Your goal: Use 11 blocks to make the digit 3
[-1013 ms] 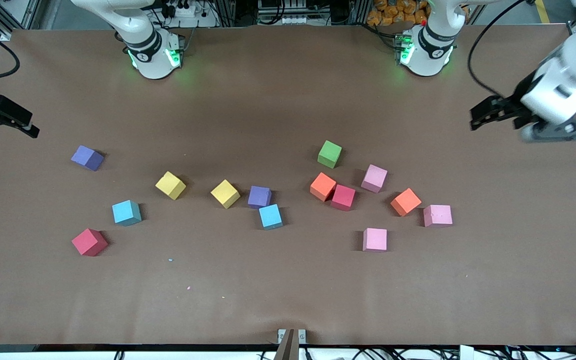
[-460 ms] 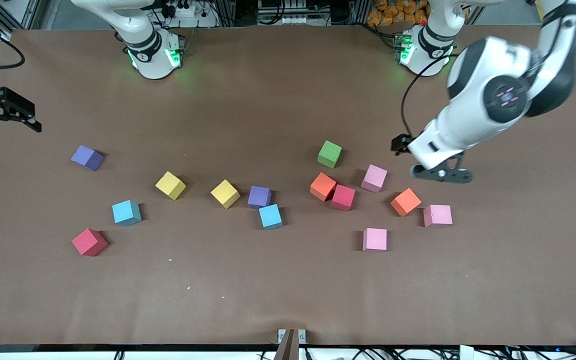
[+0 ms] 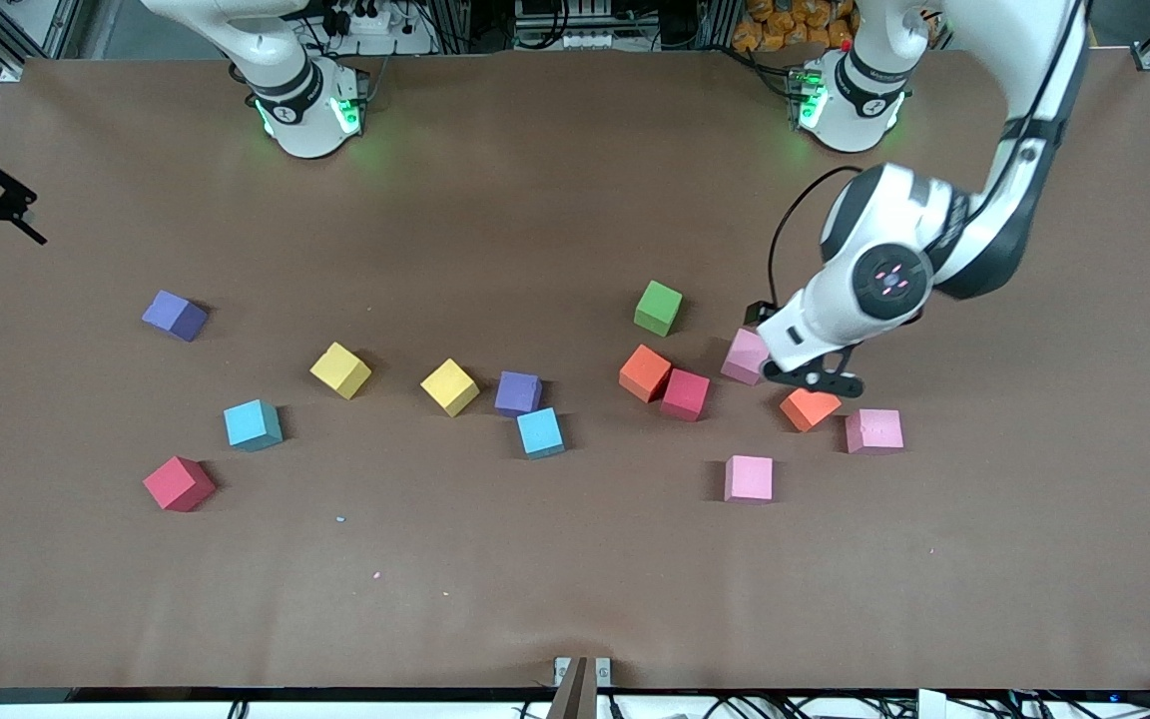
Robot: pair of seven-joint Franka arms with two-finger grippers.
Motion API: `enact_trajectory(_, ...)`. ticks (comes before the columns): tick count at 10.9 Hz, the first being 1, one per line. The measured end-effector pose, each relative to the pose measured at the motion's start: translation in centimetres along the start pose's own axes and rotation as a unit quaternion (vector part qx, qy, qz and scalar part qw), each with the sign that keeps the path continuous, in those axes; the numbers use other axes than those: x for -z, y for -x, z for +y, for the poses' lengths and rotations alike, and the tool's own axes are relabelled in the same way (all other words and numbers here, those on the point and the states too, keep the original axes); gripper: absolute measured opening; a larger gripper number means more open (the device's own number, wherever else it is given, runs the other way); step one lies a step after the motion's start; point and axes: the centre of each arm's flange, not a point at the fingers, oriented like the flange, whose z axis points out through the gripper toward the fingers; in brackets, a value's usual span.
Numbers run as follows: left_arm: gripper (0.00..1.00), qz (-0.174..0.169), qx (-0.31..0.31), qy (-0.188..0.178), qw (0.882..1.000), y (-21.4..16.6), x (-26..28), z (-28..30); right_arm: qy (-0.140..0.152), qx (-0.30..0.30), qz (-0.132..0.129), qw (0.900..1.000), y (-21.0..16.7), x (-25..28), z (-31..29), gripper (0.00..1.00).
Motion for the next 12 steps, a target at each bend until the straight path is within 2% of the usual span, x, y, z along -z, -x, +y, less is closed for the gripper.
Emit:
enact_trajectory(2, 1.00, 0.008, -0.023, -0.006, 1.000, -1.4, -4.1, 1.1, 0.005, 0.059, -0.007, 0.998, -0.1, 0.1, 0.0, 1.00)
enact_trajectory(4, 1.00, 0.008, -0.033, -0.003, 0.999, -1.4, -7.0, 1.7, 0.004, 0.147, -0.008, 0.989, 0.3, 0.1, 0.2, 1.00)
enact_trajectory(6, 1.00, 0.005, -0.041, -0.004, 0.999, -0.8, -8.2, 2.5, 0.003, 0.189, -0.009, 0.982, 0.2, 0.0, 0.2, 1.00)
enact_trajectory(8, 1.00, 0.007, -0.047, -0.006, 0.999, -0.6, -8.9, 3.0, -0.001, 0.247, -0.010, 0.969, -0.1, -0.2, 0.1, 1.00)
enact_trajectory(12, 1.00, 0.010, -0.060, -0.016, 0.998, -0.7, -10.7, 3.2, -0.015, 0.283, -0.014, 0.959, -1.1, -1.5, -0.1, 1.00)
